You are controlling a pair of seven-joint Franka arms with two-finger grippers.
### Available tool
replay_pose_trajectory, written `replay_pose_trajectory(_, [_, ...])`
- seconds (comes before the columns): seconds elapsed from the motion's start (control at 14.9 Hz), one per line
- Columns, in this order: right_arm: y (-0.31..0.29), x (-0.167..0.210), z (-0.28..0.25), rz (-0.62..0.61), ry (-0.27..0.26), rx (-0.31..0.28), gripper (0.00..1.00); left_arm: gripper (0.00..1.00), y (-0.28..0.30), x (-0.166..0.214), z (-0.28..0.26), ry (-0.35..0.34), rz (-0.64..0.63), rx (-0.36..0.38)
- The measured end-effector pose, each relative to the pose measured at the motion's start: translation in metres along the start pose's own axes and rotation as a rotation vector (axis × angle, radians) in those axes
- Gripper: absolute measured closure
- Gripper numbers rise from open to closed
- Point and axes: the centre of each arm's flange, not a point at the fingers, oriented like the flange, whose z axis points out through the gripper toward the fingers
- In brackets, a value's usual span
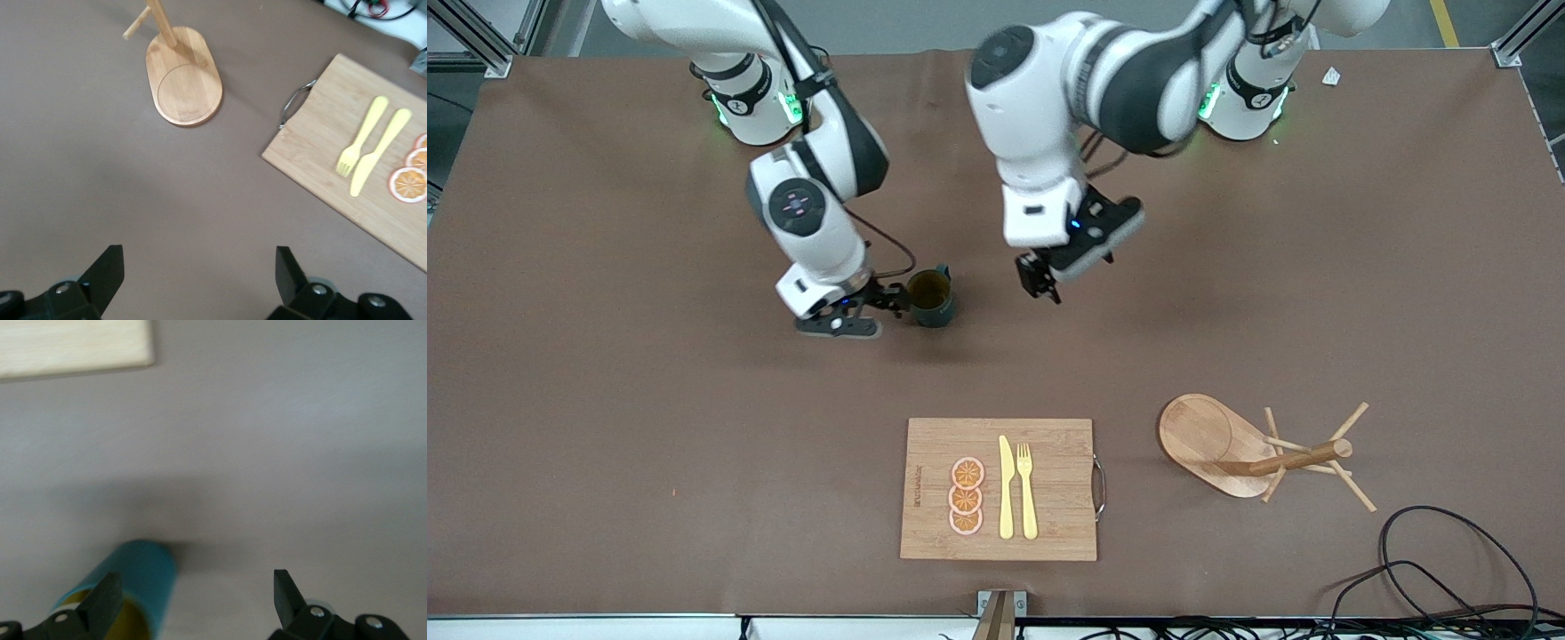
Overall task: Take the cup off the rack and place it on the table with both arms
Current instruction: 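Grasp the mug with the right gripper while the left gripper releases it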
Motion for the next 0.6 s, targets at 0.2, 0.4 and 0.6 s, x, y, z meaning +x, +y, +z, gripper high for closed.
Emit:
replay_pose_trajectory(0.2, [-0.025,-0.024,0.015,-0.04,-0.012,-0.011,0.0,0.0,-0.023,0.071,0.015,-0.063,0.055,-0.004])
replay_pose_trajectory(0.4, [-0.02,-0.032,0.032,-0.043,-0.013,-0.016,0.0,0.0,-0.054,0.138,0.035,-0.132,0.124,-0.026])
replay_pose_trajectory(0.6, [-0.008,-0.039,0.049,-0.038,-0.004,-0.015,0.02,0.0,-0.086,0.19,0.046,-0.147,0.212,-0.04])
